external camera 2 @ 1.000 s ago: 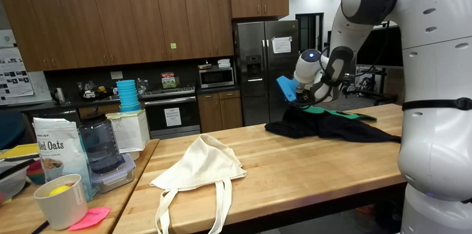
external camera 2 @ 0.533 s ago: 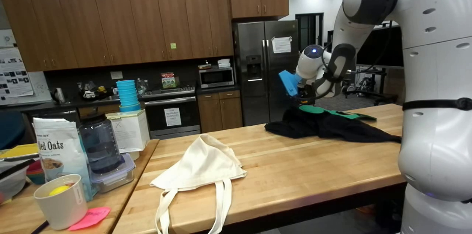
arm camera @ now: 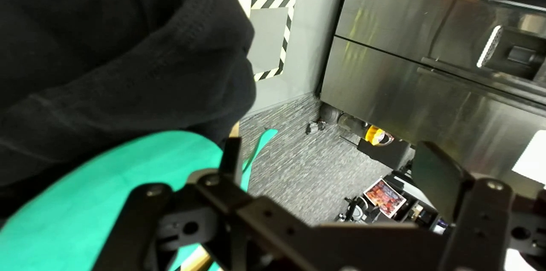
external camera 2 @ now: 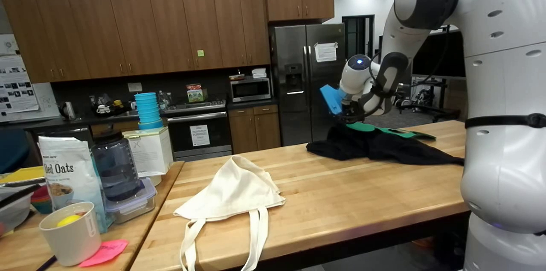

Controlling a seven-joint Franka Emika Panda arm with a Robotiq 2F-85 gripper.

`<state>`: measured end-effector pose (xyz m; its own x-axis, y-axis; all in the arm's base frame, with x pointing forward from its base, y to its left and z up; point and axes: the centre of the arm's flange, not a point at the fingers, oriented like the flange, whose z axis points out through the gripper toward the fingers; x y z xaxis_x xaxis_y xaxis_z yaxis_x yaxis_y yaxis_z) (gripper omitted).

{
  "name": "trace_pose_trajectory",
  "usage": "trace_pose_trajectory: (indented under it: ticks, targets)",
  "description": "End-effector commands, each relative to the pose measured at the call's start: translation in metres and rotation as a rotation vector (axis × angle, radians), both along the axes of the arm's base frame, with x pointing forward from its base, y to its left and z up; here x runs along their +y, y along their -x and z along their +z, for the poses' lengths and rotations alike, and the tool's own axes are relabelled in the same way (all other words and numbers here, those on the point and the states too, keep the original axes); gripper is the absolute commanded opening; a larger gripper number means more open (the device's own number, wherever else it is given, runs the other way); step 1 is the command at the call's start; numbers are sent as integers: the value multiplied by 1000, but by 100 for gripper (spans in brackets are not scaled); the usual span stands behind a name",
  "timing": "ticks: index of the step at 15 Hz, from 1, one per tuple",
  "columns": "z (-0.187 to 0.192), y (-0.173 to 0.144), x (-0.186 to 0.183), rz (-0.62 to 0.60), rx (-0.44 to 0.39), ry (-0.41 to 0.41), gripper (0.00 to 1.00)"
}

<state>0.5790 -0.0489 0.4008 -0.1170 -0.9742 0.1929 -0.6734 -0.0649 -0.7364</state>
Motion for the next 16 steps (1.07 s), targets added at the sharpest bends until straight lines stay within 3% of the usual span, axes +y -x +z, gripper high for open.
trace_pose_trajectory:
  ticks: [1,11,13,16]
  targets:
    - [6,0,0,-49,-17,-15,100]
    - [-1,-2,-1,-18,3,0,100]
    - [1,3,-27,-12,8,20,100]
    - [6,14,-56,-7,12,-24,100]
